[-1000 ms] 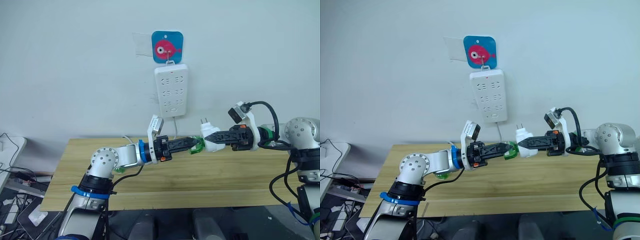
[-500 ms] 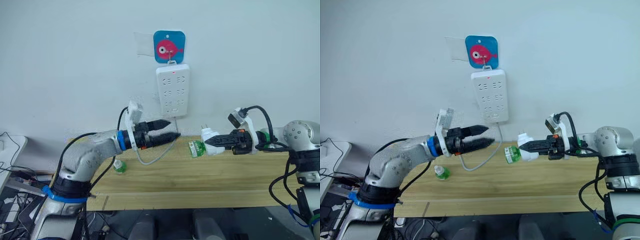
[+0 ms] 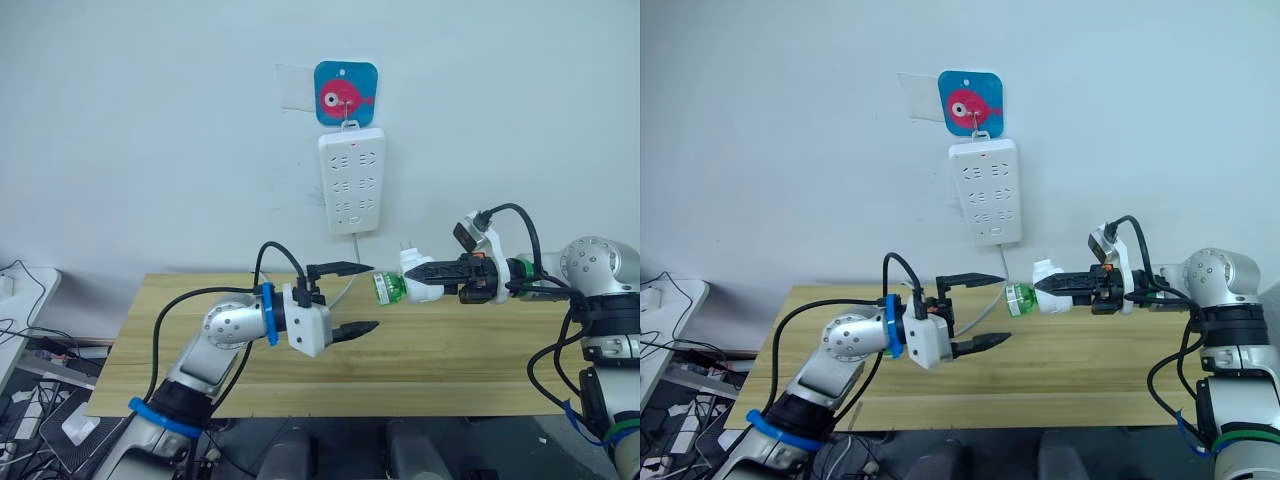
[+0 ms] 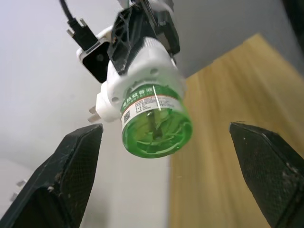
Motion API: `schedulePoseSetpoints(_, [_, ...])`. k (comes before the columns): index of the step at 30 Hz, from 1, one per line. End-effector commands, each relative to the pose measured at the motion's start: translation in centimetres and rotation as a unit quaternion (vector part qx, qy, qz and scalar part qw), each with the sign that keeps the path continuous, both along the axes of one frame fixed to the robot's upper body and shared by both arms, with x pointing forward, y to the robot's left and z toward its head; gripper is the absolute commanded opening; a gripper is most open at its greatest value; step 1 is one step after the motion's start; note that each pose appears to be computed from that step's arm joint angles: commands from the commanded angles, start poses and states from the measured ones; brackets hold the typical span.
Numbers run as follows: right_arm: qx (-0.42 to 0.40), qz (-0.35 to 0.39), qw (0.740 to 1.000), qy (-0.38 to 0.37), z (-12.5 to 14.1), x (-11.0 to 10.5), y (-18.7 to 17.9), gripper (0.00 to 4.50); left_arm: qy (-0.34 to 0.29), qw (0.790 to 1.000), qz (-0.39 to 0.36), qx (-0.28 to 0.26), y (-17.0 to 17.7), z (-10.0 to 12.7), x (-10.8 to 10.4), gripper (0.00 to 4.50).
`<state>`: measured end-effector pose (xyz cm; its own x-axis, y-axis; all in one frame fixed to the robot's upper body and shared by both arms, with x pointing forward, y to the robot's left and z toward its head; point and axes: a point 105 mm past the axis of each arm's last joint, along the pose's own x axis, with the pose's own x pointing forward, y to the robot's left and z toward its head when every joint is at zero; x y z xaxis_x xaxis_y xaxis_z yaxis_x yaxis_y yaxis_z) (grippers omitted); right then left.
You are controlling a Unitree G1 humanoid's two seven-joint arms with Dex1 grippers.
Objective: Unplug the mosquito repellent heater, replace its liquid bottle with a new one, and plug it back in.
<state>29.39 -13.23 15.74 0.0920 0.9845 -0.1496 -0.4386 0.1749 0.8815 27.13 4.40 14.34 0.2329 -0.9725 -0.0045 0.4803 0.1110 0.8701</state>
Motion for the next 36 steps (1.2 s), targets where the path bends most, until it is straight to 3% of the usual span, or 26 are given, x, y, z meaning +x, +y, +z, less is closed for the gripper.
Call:
schedulePoseSetpoints(1, [0.015, 0.008, 0.999, -0.029, 1.7, -0.1, 0.1, 3.03, -0.068, 0.997, -0.001, -0.022, -0.6, 0.9, 0.3, 4.48])
schedulePoseSetpoints(7, [0.014, 0.007, 0.999, -0.032, 1.8, 0.0, 0.2, 3.03, -0.106, 0.994, -0.020, -0.016, -1.1, 0.8, 0.1, 4.48])
schedulePoseSetpoints(10, [0.016, 0.008, 0.999, -0.033, 1.9, 0.0, 0.3, 3.03, -0.108, 0.994, -0.028, -0.014, -1.2, 0.6, -0.1, 3.91])
schedulePoseSetpoints(15, [0.018, 0.011, 0.999, -0.032, 1.9, -0.1, 0.5, 3.03, -0.094, 0.995, -0.026, -0.018, -1.2, 0.3, 0.0, 2.35])
schedulePoseSetpoints(18, [0.018, 0.011, 0.999, -0.033, 1.9, -0.1, 0.6, 3.03, -0.088, 0.996, -0.024, -0.020, -1.0, 0.4, 0.1, 2.22])
schedulePoseSetpoints(20, [0.017, 0.012, 0.999, -0.035, 1.9, -0.1, 0.6, 3.03, -0.064, 0.997, -0.017, -0.038, -0.9, 0.8, 0.4, 2.22])
schedulePoseSetpoints(23, [0.012, 0.017, 0.999, -0.038, 1.8, -0.3, 0.5, 3.03, 0.097, 0.991, -0.018, -0.094, -1.0, 1.4, 0.7, 2.22])
schedulePoseSetpoints(25, [0.003, 0.023, 0.999, -0.043, 1.7, -0.6, 0.4, 3.03, 0.227, 0.963, -0.028, -0.143, -1.0, 2.7, 0.9, 2.22])
schedulePoseSetpoints(28, [-0.011, 0.037, 0.998, -0.058, 1.5, -1.1, 0.2, 3.03, 0.345, 0.923, -0.061, -0.162, -1.0, 4.2, 0.3, 2.22])
schedulePoseSetpoints(29, [-0.013, 0.042, 0.997, -0.062, 1.4, -1.2, 0.2, 3.03, 0.394, 0.901, -0.066, -0.172, -0.9, 4.6, 0.4, 2.22])
schedulePoseSetpoints(30, [-0.012, 0.046, 0.997, -0.062, 1.5, -1.3, 0.2, 3.03, 0.461, 0.865, -0.070, -0.187, -0.6, 4.8, 0.6, 2.22])
schedulePoseSetpoints(32, [-0.011, 0.058, 0.996, -0.066, 1.5, -1.7, 0.4, 3.03, 0.618, 0.755, -0.086, -0.200, 0.2, 4.2, 0.9, 2.22])
schedulePoseSetpoints(35, [-0.011, 0.064, 0.996, -0.068, 1.5, -1.8, 0.7, 3.03, 0.733, 0.643, -0.108, -0.196, 0.9, 3.5, 0.5, 2.22])
schedulePoseSetpoints(36, [-0.011, 0.064, 0.996, -0.068, 1.4, -1.7, 0.7, 3.03, 0.754, 0.615, -0.114, -0.200, 1.1, 3.4, 0.5, 2.22])
